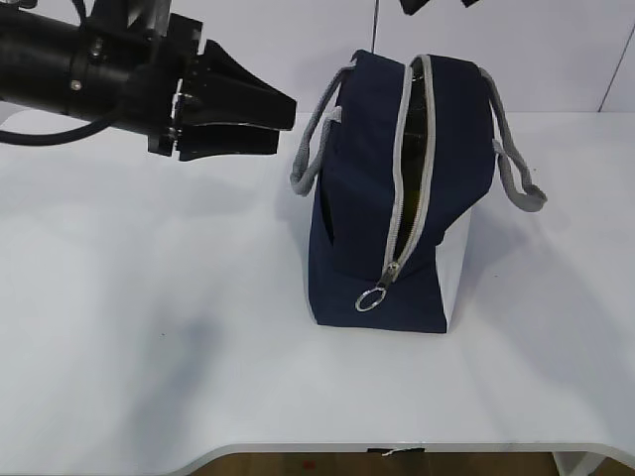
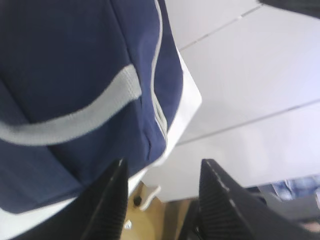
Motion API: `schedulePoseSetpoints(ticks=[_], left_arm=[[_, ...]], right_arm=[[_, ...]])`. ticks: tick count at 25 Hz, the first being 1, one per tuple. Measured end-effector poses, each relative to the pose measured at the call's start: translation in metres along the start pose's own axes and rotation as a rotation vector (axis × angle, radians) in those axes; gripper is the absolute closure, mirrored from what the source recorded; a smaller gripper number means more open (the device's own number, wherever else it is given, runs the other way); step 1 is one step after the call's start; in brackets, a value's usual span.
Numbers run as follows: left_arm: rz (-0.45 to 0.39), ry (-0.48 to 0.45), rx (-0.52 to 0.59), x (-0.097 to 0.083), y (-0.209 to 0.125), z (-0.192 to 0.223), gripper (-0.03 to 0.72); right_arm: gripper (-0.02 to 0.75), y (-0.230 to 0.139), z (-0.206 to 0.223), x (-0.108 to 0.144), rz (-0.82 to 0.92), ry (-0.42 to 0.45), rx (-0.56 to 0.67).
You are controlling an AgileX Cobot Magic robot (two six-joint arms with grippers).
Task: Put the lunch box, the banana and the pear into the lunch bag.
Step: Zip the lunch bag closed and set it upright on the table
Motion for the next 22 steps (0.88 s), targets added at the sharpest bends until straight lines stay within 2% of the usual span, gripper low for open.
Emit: schedulePoseSetpoints(ticks=[3, 5, 9, 13, 18, 22], left_arm=[[-0.002, -0.026, 0.053, 0.002, -0.005, -0.013, 0.344], [-0.006, -0.003, 0.085, 0.009, -0.008, -0.022, 0.353], [0.033, 0.196, 0.190, 0.031, -0.014, -0.044, 0.358], [0.072, 0.385, 0.242, 0.033, -0.010, -0.067, 0.360], [0.058, 0.536, 0.252, 0.035, -0.010, -0.088, 0.366], [0.058, 0.609, 0.268, 0.036, -0.015, -0.095, 0.375]], right_arm=[[0.247, -0.007, -0.024, 0.004, 0.003, 0.010, -0.027], [0.247, -0.016, -0.038, 0.007, 0.004, 0.013, -0.032], [0.269, -0.041, -0.062, 0.015, 0.019, 0.038, -0.030], [0.318, -0.062, -0.072, 0.026, 0.040, 0.088, -0.013], [0.352, -0.094, -0.060, 0.037, 0.048, 0.135, 0.049], [0.355, -0.111, -0.047, 0.041, 0.055, 0.145, -0.021]])
Point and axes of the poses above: a point on each arm's last joint axis where the gripper is mounted, z pointing out along that axis toward the gripper, x along the wrist's bending axis when the last joint is at zero, y = z × x, the point moved 8 cm from there along z, pointing out along that axis toward the gripper, and after that the axes turned 6 degrees about -z, right-handed, at the moved point
